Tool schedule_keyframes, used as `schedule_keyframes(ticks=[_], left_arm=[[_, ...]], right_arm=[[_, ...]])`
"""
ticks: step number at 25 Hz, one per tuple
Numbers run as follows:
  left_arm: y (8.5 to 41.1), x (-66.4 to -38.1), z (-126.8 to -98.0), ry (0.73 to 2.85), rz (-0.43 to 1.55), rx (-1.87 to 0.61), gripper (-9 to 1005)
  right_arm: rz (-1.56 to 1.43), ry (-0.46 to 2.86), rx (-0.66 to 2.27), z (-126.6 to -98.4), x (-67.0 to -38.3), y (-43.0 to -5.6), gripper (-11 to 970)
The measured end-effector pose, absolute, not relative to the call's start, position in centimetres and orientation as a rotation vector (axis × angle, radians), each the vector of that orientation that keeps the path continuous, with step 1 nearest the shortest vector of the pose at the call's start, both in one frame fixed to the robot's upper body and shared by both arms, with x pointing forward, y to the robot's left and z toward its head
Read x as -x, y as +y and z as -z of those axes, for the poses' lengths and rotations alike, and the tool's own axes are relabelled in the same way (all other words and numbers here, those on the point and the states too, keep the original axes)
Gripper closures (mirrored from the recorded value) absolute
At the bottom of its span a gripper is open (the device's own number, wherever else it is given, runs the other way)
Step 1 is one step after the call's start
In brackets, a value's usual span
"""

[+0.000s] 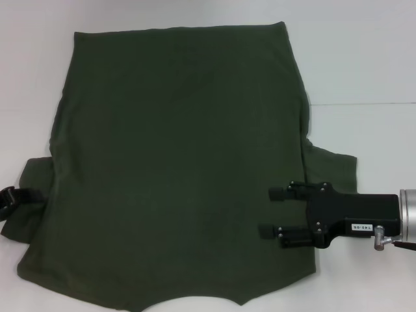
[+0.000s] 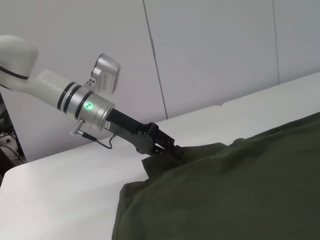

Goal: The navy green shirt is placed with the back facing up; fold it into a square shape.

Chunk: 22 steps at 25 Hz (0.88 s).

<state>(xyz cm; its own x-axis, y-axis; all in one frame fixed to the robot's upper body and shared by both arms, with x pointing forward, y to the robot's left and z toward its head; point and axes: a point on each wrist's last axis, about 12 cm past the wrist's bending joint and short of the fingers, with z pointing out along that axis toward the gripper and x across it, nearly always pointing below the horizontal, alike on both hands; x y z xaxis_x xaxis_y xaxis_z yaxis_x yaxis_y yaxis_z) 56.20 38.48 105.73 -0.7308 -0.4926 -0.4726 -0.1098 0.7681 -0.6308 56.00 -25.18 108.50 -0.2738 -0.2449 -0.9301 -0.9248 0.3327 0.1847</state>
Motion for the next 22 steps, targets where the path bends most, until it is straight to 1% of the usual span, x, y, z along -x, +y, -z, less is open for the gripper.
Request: schedule_keyframes(ticks=[8, 14, 19, 22], left_arm=[[38.52, -56.19, -105.61, 2.325, 0.765, 0.466, 641], [38.48, -56.29, -105.63, 2.337, 0.756, 0.456, 843], [38.51, -56.35, -105.70, 2.335, 0.756, 0.457, 992], [38.50, -56.43, -105.76, 2.335, 0.755, 0.454, 992]], right_arm=[[-0.985, 1.728, 1.049, -108.52, -56.01, -25.17, 76], [-0.986, 1.728, 1.048, -108.54, -56.02, -25.17, 75], [-0.986, 1.727, 1.048, -108.54, -56.03, -25.17, 75], [-0.986, 1.727, 1.047, -108.55, -56.03, -25.17, 74]])
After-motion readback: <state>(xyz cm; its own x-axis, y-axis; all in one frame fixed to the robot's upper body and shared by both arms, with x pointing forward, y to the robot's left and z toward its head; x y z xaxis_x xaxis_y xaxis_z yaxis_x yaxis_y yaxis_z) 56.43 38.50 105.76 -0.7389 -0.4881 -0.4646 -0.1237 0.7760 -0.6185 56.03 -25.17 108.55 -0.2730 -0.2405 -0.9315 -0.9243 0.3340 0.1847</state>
